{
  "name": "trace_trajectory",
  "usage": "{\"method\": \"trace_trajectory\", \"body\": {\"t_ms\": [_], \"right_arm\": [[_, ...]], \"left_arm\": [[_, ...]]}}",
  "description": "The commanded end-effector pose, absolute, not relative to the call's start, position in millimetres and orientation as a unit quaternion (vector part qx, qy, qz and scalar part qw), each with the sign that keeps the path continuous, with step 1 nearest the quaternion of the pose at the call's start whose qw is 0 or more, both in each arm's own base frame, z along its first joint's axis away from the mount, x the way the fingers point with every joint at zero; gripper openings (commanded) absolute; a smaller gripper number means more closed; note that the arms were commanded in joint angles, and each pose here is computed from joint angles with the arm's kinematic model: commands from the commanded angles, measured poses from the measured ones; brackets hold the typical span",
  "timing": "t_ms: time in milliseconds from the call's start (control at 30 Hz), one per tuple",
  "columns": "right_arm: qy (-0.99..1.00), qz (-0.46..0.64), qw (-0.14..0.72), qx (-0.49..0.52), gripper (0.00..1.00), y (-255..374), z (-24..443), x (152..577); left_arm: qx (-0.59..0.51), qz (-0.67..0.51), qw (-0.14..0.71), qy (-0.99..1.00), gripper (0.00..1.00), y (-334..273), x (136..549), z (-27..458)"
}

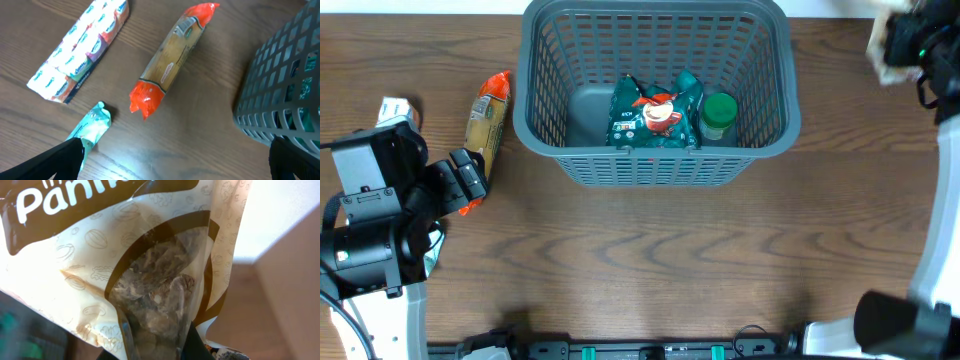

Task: Pack container
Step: 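Carry the Pantree bag into the basket and release it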

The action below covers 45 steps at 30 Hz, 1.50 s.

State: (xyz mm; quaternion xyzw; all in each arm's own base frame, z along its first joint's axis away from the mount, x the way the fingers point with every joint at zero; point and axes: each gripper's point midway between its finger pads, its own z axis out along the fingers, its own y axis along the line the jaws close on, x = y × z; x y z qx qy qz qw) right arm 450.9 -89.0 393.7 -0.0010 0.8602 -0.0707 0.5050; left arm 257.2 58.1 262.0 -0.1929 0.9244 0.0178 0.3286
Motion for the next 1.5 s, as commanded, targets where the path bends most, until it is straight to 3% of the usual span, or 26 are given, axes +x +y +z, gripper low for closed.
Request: {"method": "trace_trajectory", "body": {"t_ms": [0,267,367,500,767,933,967,1033,1100,1133,1167,1333,1467], "right_arm": [[0.857,-0.056,0.505,-0.091,0.01,-40.8,400.3,451.9],[0.784,-0.035,0.462,-0.412,0.01,108.7,379.3,425.0],[0.748,-0.04,0.453,-0.483,0.01,147.2,373.0,415.6],[0.746,-0.017,0.42,-0.516,0.01,176.5,346.3,412.9],[0.81,0.041,0.207,-0.547,0.01,183.8,209.9,405.9],[0.823,0.056,0.142,-0.548,0.06,185.4,157.5,410.4],[0.824,0.058,0.136,-0.548,0.11,185.7,151.8,411.0],[0.825,0.059,0.129,-0.547,0.34,185.9,145.9,411.5],[0.831,0.061,0.129,-0.538,0.77,186.3,145.1,412.1],[0.833,0.061,0.129,-0.534,0.93,186.3,145.4,412.1],[0.836,0.062,0.129,-0.53,0.99,186.2,146.0,412.1],[0.836,0.06,0.141,-0.527,0.99,187.2,154.7,414.7],[0.844,0.049,0.207,-0.493,0.99,187.3,196.0,436.9]], "left_arm": [[-0.195,0.021,0.33,0.923,0.99,60.2,256.7,265.5],[-0.195,0.021,0.331,0.923,0.99,60.2,256.7,265.6],[-0.195,0.021,0.331,0.923,0.99,60.2,256.8,265.6],[-0.195,0.021,0.331,0.923,0.99,60.2,256.8,265.6],[-0.195,0.021,0.331,0.923,0.99,60.2,256.8,265.6],[-0.195,0.021,0.331,0.923,0.99,60.2,256.7,265.6],[-0.195,0.021,0.331,0.923,0.99,60.2,256.7,265.6],[-0.195,0.021,0.331,0.923,0.99,60.2,256.7,265.6],[-0.195,0.021,0.331,0.923,0.99,60.2,256.7,265.6],[-0.195,0.021,0.331,0.923,0.99,60.2,256.7,265.6],[-0.195,0.021,0.331,0.923,0.99,60.2,256.7,265.6],[-0.195,0.021,0.33,0.923,0.99,60.3,256.6,265.5],[-0.189,0.023,0.331,0.924,0.99,60.3,256.9,265.7]]}}
